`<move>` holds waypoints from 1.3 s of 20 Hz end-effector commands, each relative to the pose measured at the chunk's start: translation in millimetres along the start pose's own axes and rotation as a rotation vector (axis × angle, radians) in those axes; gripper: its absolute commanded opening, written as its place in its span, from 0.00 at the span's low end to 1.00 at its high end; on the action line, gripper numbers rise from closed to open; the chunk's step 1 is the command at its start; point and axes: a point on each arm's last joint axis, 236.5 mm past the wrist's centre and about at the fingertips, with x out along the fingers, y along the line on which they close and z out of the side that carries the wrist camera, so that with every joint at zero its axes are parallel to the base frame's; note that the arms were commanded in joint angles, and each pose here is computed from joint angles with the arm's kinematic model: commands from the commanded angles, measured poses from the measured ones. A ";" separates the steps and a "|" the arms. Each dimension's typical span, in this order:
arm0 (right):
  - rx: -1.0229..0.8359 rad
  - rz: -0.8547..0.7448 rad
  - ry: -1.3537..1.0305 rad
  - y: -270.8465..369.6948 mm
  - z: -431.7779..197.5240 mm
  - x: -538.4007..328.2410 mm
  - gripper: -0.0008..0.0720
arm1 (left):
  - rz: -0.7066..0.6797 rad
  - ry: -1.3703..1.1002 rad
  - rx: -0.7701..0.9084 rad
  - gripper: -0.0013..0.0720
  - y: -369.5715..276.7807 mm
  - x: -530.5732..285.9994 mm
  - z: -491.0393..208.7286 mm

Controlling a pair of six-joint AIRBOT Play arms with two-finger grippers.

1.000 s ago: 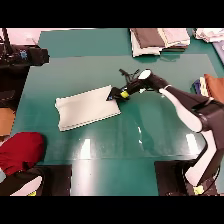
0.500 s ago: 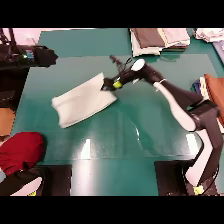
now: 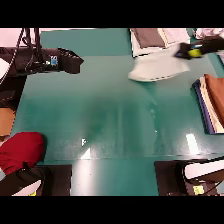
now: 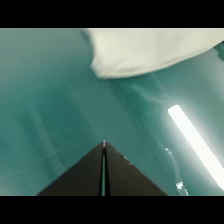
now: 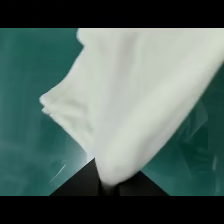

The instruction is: Fold the shirts.

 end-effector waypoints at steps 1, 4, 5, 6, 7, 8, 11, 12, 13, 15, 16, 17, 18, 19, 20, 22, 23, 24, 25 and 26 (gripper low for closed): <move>0.178 -0.181 -0.121 -122.6 8.7 -77.6 0.04 | -0.031 -0.001 -0.011 0.05 -10.9 1.0 -0.4; 0.312 -0.216 -0.234 -182.8 11.6 -116.3 0.04 | -0.035 0.004 -0.043 0.05 -11.8 1.1 -1.4; 0.341 -0.222 -0.273 -195.4 14.0 -127.1 0.04 | -0.035 0.004 -0.048 0.05 -11.8 1.1 -1.3; 0.358 -0.231 -0.302 -204.5 16.0 -135.2 0.04 | -0.035 0.004 -0.048 0.05 -11.8 1.1 -1.3; 0.369 -0.233 -0.326 -209.6 18.6 -140.2 0.04 | -0.036 0.004 -0.048 0.05 -12.0 0.9 -1.3; 0.371 -0.243 -0.342 -213.1 20.8 -143.4 0.04 | -0.038 0.004 -0.050 0.05 -12.4 1.1 -1.4; 0.357 -0.254 -0.385 -211.0 31.0 -150.2 0.04 | -0.049 0.005 -0.059 0.05 -15.2 0.8 -1.4; 0.343 -0.257 -0.404 -205.8 36.6 -153.9 0.04 | -0.050 0.005 -0.060 0.05 -15.4 0.8 -1.4; 0.320 -0.263 -0.428 -200.0 42.9 -159.6 0.04 | -0.052 0.004 -0.062 0.05 -15.9 0.7 -1.3; 0.269 -0.286 -0.491 -190.0 56.5 -178.5 0.04 | -0.053 0.005 -0.063 0.05 -16.1 0.7 -1.4; 0.256 -0.296 -0.524 -185.4 62.2 -189.4 0.04 | -0.055 0.005 -0.064 0.05 -16.5 0.7 -1.4; 0.247 -0.303 -0.548 -181.6 66.1 -198.0 0.04 | -0.055 0.006 -0.063 0.05 -16.5 0.9 -1.8; 0.242 -0.312 -0.566 -179.8 67.3 -207.5 0.04 | -0.055 0.012 -0.062 0.05 -16.6 0.7 -3.0; 0.239 -0.317 -0.572 -177.8 66.1 -215.3 0.04 | -0.055 0.019 -0.061 0.05 -16.7 0.7 -4.8; 0.226 -0.322 -0.569 -174.0 64.4 -220.1 0.04 | -0.055 0.028 -0.060 0.05 -16.8 0.6 -6.9; 0.206 -0.333 -0.547 -170.8 57.5 -226.4 0.04 | -0.055 0.037 -0.060 0.05 -16.9 0.5 -8.9; 0.211 -0.333 -0.534 -171.1 52.5 -229.0 0.04 | -0.056 0.041 -0.060 0.05 -17.0 0.5 -9.9; 0.219 -0.332 -0.514 -172.6 46.4 -229.6 0.04 | -0.056 0.049 -0.059 0.05 -17.0 0.4 -12.0; 0.230 -0.333 -0.494 -175.6 39.7 -230.5 0.04 | -0.056 0.057 -0.059 0.05 -17.2 0.3 -13.7; 0.243 -0.334 -0.459 -180.0 29.0 -231.0 0.04 | -0.056 0.062 -0.059 0.05 -17.2 0.2 -15.0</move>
